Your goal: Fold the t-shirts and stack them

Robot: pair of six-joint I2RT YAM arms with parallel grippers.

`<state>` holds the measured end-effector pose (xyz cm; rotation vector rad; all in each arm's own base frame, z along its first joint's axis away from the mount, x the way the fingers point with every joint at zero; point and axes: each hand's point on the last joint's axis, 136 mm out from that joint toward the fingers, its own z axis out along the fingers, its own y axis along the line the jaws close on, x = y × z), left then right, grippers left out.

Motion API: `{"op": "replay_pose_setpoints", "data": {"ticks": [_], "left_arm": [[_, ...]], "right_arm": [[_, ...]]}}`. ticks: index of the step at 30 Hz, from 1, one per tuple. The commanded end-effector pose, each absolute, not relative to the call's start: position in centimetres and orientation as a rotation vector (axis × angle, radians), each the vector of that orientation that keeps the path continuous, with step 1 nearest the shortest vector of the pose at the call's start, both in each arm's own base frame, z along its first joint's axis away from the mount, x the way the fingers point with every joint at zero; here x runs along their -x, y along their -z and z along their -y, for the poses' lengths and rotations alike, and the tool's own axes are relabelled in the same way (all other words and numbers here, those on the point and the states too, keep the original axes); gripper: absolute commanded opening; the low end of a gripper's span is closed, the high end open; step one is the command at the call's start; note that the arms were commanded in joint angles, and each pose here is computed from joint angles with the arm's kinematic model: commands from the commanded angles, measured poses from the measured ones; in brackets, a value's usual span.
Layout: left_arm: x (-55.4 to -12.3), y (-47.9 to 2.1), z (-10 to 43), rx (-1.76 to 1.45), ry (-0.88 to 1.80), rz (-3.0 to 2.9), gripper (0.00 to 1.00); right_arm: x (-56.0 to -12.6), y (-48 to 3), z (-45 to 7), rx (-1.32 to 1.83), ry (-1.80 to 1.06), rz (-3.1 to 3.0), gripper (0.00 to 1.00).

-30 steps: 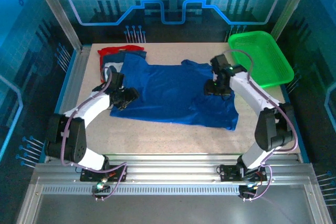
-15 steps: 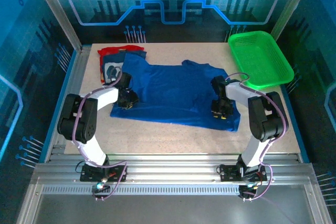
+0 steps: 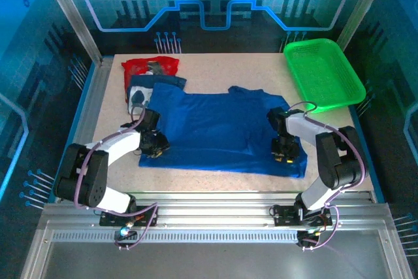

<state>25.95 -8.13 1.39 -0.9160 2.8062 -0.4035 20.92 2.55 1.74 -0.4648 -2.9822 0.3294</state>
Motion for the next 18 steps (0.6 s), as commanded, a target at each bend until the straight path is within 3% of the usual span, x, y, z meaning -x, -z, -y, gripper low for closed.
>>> {"op": "replay_pose_setpoints", "data": {"ticks": [1,4,10,18], "left_arm": [[-21.0,0.1,7.7,1.081,0.315,-2.930,0.37],[-21.5,-1.7,8.1,1.085,0.361,-2.890,0.43],[-23.0,-3.6,7.0,1.096,0.323,-2.805,0.68],[-34.2,-10.8,4.0,1.014,0.421,-2.580,0.73]], "right_arm": [[-18.6,-2.4,-0.5,0.480,-0.479,2.894,0.31],[-18.5,-3.0,-0.2,0.491,-0.501,2.894,0.32],[-19.7,-2.9,-0.6,0.527,-0.441,2.929,0.39],[-24.6,-5.4,-3.4,0.478,-0.222,3.107,0.54]]}}
